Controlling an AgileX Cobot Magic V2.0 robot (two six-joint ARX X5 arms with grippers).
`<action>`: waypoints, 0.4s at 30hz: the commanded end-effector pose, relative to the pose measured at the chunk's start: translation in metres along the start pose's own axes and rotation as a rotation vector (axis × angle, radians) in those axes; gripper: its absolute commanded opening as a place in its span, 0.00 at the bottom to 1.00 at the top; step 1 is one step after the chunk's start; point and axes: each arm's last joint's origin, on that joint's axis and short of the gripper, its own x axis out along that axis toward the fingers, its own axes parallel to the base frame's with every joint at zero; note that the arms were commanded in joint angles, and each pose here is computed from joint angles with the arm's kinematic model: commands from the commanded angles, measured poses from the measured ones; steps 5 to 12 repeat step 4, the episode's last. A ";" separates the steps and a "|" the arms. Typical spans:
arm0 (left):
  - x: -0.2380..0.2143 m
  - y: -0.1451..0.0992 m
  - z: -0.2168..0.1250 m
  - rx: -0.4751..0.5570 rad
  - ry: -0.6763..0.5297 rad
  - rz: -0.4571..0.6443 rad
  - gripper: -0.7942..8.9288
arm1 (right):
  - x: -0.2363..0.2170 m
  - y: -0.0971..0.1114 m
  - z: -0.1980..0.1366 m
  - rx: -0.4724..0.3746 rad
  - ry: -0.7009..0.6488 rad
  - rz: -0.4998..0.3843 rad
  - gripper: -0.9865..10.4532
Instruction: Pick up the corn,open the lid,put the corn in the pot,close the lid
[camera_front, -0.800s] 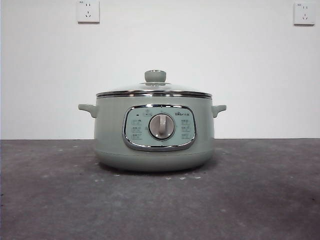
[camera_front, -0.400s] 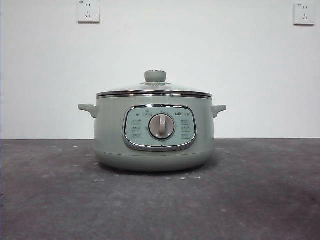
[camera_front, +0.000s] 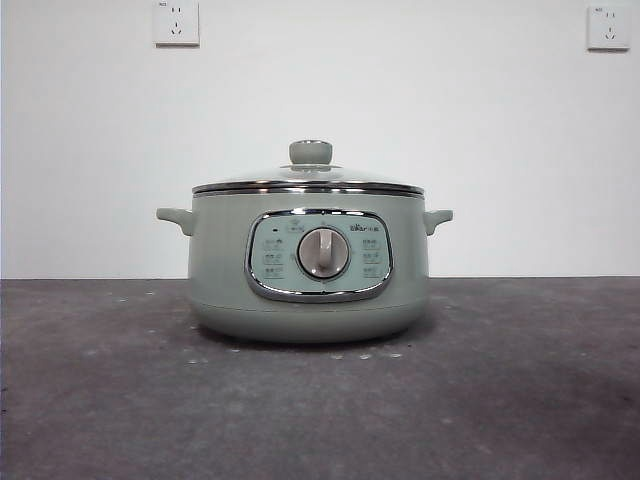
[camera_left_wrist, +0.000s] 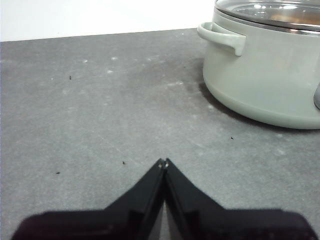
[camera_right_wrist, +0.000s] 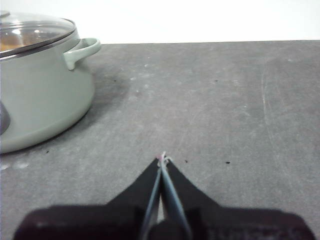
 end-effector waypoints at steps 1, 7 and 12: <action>0.001 0.000 -0.003 -0.007 0.004 0.005 0.08 | 0.001 0.000 -0.003 0.012 0.005 -0.001 0.09; 0.001 0.000 -0.003 -0.007 0.004 0.005 0.08 | 0.001 0.000 -0.003 0.012 0.004 -0.001 0.09; 0.001 0.000 -0.003 -0.007 0.004 0.005 0.08 | 0.001 0.000 -0.003 0.012 0.004 -0.001 0.09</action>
